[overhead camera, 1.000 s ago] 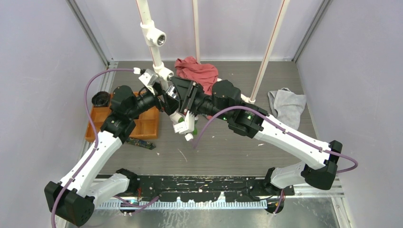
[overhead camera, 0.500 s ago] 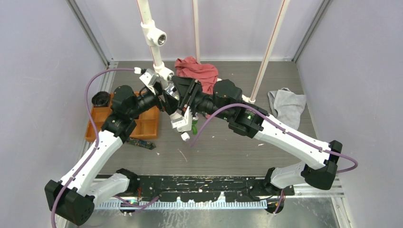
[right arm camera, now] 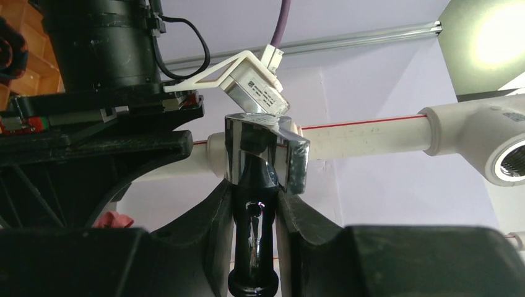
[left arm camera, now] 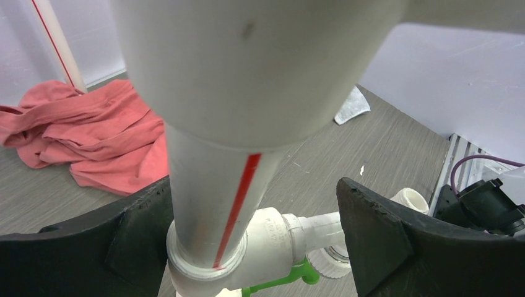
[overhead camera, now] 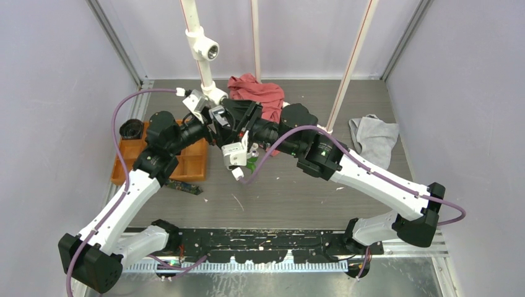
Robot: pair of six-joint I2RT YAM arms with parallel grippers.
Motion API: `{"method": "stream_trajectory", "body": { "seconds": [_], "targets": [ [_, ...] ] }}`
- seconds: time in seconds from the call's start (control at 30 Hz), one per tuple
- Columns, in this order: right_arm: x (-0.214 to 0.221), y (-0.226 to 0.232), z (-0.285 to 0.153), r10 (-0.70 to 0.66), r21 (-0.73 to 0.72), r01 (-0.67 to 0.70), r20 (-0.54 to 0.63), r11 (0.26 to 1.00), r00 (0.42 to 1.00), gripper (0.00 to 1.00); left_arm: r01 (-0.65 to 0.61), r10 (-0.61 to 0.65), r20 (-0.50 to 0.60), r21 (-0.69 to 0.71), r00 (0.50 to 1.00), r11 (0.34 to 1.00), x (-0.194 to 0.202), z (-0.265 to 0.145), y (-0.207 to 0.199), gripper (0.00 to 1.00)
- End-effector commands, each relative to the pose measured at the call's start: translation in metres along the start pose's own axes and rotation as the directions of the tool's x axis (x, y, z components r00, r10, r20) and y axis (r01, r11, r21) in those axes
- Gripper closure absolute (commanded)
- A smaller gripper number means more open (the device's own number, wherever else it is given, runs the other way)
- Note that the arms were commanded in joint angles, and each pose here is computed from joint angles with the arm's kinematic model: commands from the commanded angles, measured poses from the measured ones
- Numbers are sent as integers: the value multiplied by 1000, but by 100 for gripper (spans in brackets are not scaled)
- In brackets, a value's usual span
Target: Install the water faucets
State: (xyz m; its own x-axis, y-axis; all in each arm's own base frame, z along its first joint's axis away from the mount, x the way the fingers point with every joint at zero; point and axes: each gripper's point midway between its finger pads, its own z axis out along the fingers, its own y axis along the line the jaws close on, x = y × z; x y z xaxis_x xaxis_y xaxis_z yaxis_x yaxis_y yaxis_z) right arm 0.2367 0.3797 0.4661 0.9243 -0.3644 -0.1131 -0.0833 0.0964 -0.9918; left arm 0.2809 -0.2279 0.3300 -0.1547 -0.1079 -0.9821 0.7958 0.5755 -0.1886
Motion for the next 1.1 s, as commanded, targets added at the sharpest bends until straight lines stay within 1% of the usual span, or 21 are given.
{"method": "stream_trajectory", "body": {
  "seconds": [0.0,0.3,0.57,1.07],
  "targets": [
    [-10,-70,-21,50,250,-64,61,966,997,100,-20,15,57,99,998,995,-22,4,-25,6],
    [5,-67,-30,128,272,-142,69,952,989,100,-20,14,59,99,998,995,-23,3,-26,6],
    [13,-66,-35,217,290,-237,101,927,971,100,-14,8,61,99,998,995,-23,3,-26,6],
    [22,-51,-31,306,288,-325,108,901,946,100,-11,5,59,97,998,995,-22,3,-26,6]
  ]
}}
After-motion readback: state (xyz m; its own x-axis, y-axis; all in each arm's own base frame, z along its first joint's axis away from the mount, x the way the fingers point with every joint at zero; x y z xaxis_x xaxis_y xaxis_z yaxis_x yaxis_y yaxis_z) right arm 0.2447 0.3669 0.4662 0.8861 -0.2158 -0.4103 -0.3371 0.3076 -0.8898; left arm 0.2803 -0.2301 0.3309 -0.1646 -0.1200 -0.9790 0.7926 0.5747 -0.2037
